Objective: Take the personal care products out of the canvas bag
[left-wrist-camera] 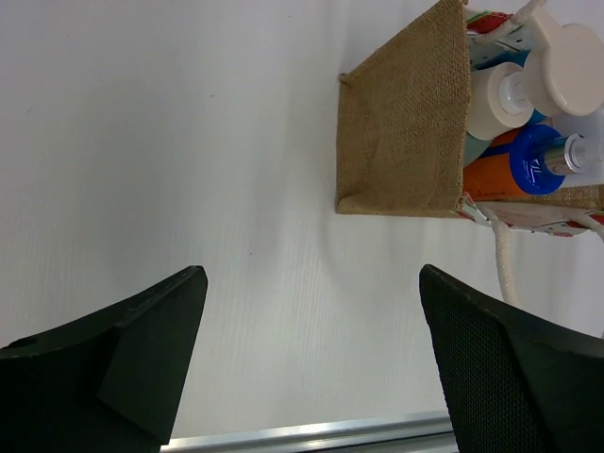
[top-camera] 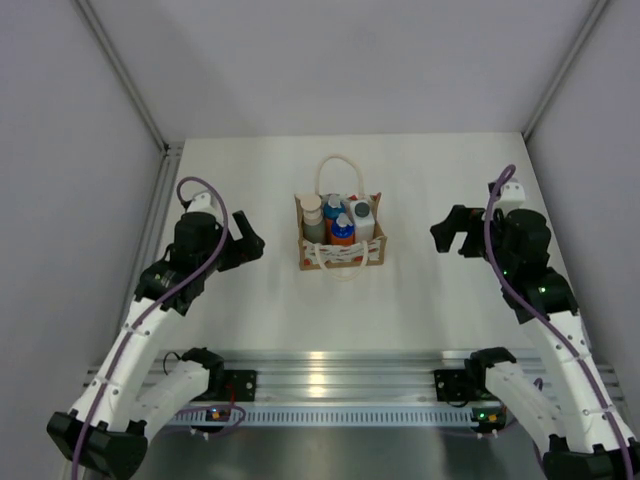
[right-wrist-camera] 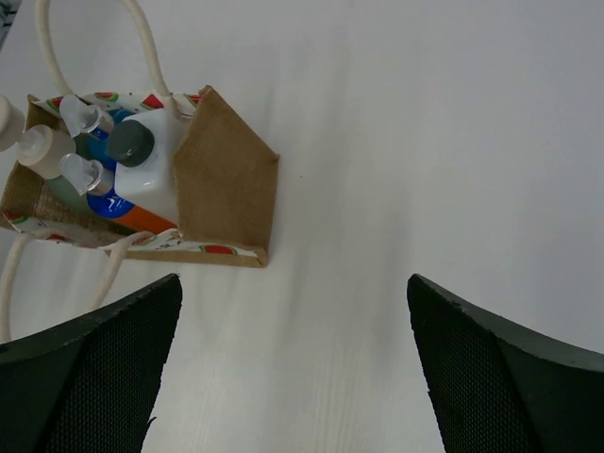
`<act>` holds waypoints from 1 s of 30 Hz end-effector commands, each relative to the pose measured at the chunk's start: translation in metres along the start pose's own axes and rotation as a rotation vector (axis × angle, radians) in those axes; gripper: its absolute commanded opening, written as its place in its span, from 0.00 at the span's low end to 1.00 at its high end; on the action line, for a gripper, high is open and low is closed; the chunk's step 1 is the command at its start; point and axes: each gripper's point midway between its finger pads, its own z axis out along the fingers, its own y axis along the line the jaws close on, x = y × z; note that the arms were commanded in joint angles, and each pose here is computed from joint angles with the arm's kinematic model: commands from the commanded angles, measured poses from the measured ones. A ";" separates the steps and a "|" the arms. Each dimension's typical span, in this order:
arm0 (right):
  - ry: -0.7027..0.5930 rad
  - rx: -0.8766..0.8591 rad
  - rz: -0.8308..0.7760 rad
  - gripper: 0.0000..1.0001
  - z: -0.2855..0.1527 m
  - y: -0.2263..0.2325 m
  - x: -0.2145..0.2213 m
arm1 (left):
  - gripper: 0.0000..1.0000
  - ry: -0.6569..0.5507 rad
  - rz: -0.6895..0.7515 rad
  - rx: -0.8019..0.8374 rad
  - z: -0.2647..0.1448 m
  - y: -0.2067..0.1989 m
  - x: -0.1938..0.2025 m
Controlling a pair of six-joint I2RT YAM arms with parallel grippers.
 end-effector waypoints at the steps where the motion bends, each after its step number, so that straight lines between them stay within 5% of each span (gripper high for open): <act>1: -0.068 -0.061 -0.009 0.99 0.004 0.013 -0.020 | 0.98 -0.009 -0.039 0.089 0.007 -0.019 -0.003; 11: -0.076 -0.465 -0.053 0.99 0.018 0.102 -0.023 | 0.98 0.048 -0.060 0.157 0.019 -0.033 0.008; 25: -0.043 -0.500 -0.377 0.97 0.093 0.203 0.006 | 0.98 0.084 -0.026 0.135 0.026 -0.024 0.024; 30: -0.125 -0.547 -0.407 0.91 0.107 0.234 0.001 | 0.98 0.111 -0.020 0.127 0.029 -0.018 0.035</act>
